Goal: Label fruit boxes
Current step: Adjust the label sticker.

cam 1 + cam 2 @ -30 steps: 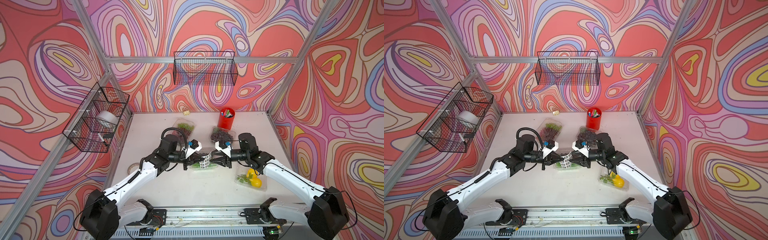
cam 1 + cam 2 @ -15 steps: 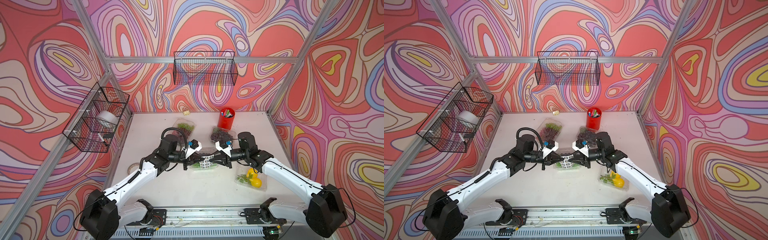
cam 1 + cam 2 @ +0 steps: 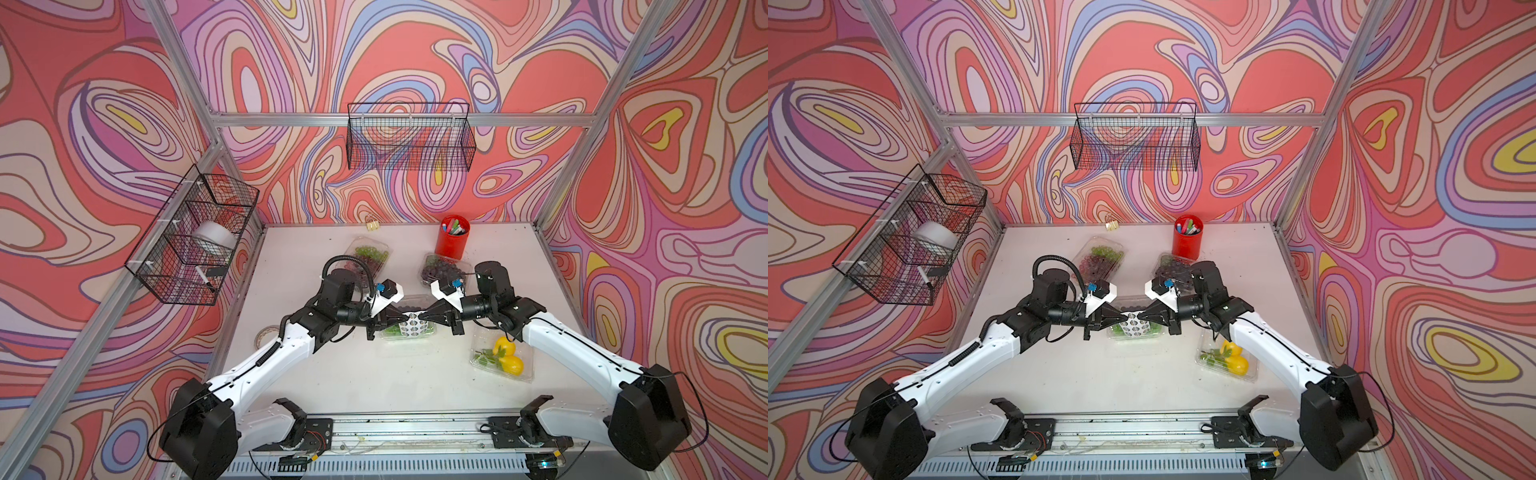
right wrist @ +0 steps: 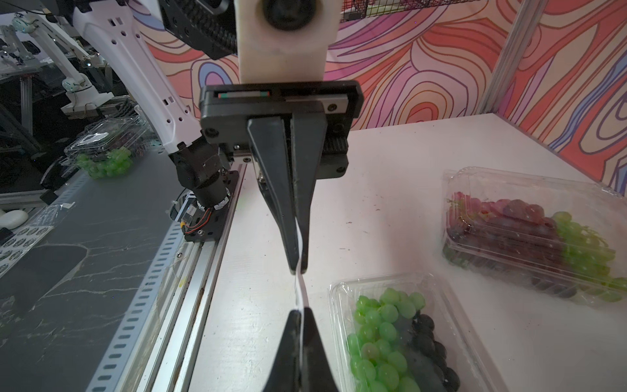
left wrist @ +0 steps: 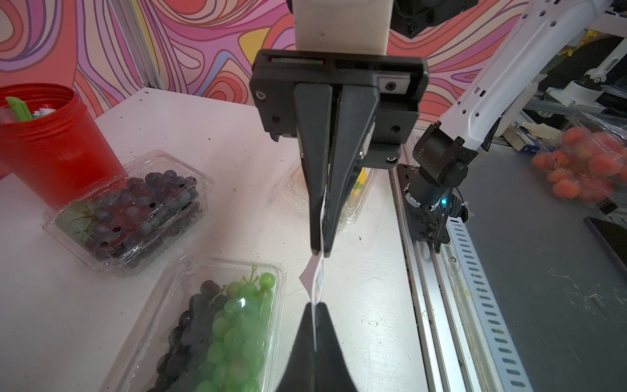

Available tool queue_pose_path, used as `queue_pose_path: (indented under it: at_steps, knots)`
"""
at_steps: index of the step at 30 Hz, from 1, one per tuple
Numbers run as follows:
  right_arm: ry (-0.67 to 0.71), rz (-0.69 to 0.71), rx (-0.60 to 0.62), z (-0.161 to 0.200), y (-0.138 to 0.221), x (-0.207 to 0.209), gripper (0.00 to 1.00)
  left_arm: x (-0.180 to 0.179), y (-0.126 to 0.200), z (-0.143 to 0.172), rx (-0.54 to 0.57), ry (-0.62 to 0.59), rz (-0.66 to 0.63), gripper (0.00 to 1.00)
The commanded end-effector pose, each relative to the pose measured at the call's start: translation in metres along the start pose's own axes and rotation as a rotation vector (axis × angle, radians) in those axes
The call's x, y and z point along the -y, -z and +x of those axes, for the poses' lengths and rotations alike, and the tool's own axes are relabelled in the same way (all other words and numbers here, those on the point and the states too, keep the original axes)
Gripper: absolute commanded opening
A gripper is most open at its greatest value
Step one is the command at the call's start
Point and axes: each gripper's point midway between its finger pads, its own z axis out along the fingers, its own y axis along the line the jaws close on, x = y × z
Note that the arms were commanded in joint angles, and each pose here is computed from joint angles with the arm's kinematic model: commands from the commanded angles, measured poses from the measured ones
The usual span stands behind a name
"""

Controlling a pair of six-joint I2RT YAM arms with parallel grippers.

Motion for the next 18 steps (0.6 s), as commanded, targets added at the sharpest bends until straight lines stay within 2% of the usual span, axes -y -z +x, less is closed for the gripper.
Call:
queue_pose_path:
  at_steps: [1, 8, 18]
  knots:
    - [0.021, -0.04, 0.004, -0.002, 0.0, -0.004, 0.0, 0.003, -0.005, 0.001, 0.002, -0.014, 0.033, 0.0]
    - [0.026, -0.048, 0.002, -0.002, -0.002, -0.001, 0.0, 0.007, -0.013, -0.002, 0.001, -0.031, 0.071, 0.0]
    - [0.015, -0.068, 0.009, 0.0, -0.003, -0.004, 0.0, 0.002, -0.016, -0.006, 0.005, -0.039, 0.05, 0.0]
